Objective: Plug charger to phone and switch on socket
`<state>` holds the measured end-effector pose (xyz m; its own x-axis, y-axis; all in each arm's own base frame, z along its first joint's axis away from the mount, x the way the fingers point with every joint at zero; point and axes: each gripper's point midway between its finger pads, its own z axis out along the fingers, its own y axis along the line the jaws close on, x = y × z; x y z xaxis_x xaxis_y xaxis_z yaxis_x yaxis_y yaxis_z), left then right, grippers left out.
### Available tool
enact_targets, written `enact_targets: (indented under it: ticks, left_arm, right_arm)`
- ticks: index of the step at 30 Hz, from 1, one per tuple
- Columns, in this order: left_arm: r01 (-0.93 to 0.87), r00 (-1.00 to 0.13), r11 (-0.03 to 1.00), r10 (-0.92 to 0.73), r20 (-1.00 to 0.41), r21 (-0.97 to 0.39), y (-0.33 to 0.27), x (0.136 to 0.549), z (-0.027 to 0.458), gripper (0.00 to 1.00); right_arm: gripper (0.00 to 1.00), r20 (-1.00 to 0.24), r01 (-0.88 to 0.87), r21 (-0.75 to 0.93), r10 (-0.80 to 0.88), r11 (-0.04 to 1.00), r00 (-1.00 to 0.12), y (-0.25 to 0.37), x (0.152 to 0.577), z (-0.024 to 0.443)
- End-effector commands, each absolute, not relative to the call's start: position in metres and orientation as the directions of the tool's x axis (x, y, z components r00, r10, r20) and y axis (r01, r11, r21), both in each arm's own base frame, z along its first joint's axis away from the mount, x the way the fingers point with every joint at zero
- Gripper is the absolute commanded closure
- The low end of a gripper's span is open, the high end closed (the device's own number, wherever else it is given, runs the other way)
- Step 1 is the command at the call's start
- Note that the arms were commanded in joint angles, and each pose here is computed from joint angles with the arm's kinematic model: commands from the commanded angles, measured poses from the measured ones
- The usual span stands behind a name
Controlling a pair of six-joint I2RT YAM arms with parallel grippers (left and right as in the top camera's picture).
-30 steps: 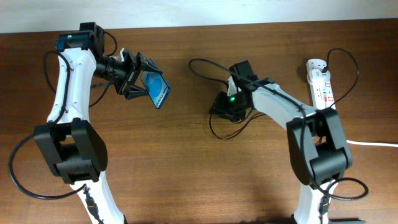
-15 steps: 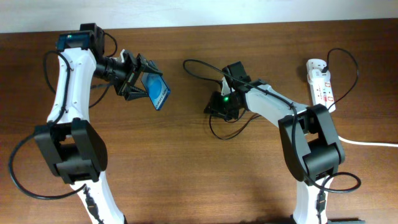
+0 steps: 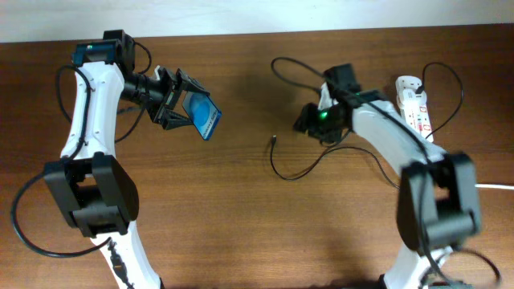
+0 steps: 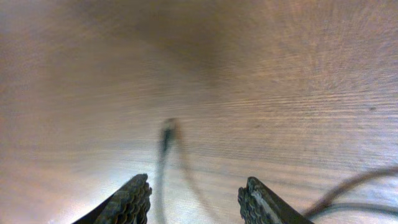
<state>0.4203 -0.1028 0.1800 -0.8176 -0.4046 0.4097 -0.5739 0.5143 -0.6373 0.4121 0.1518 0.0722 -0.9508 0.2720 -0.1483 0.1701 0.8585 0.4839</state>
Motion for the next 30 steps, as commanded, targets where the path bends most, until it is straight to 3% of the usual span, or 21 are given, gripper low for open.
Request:
enact_targets:
  ticks: [1,8,14,30]
  left_arm:
    - [-0.629,-0.776,0.421,-0.393,0.494,-0.653,-0.113,0.419,0.2,1.0]
    - [-0.72,-0.694,0.393,-0.434,0.575,-0.572,-0.112,0.411,0.198,1.0]
    - [-0.883,-0.468,0.362,-0.629,0.621,-0.298,-0.106,0.4,0.174,1.0]
    - [-0.88,-0.471,0.403,-0.664,0.581,-0.252,-0.125,0.397,0.165,1.0]
  right_arm:
    - [0.48,-0.278,0.024,0.556,0.213,0.831,-0.937,0.166,0.404,0.143]
    - [0.48,-0.35,-0.07,0.639,0.208,0.766,-0.913,0.177,0.39,0.201]
    - [0.48,-0.314,-0.038,0.67,0.237,0.741,-0.919,0.181,0.389,0.203]
    - [0.48,-0.249,-0.004,0.73,0.26,0.683,-0.933,0.19,0.384,0.21]
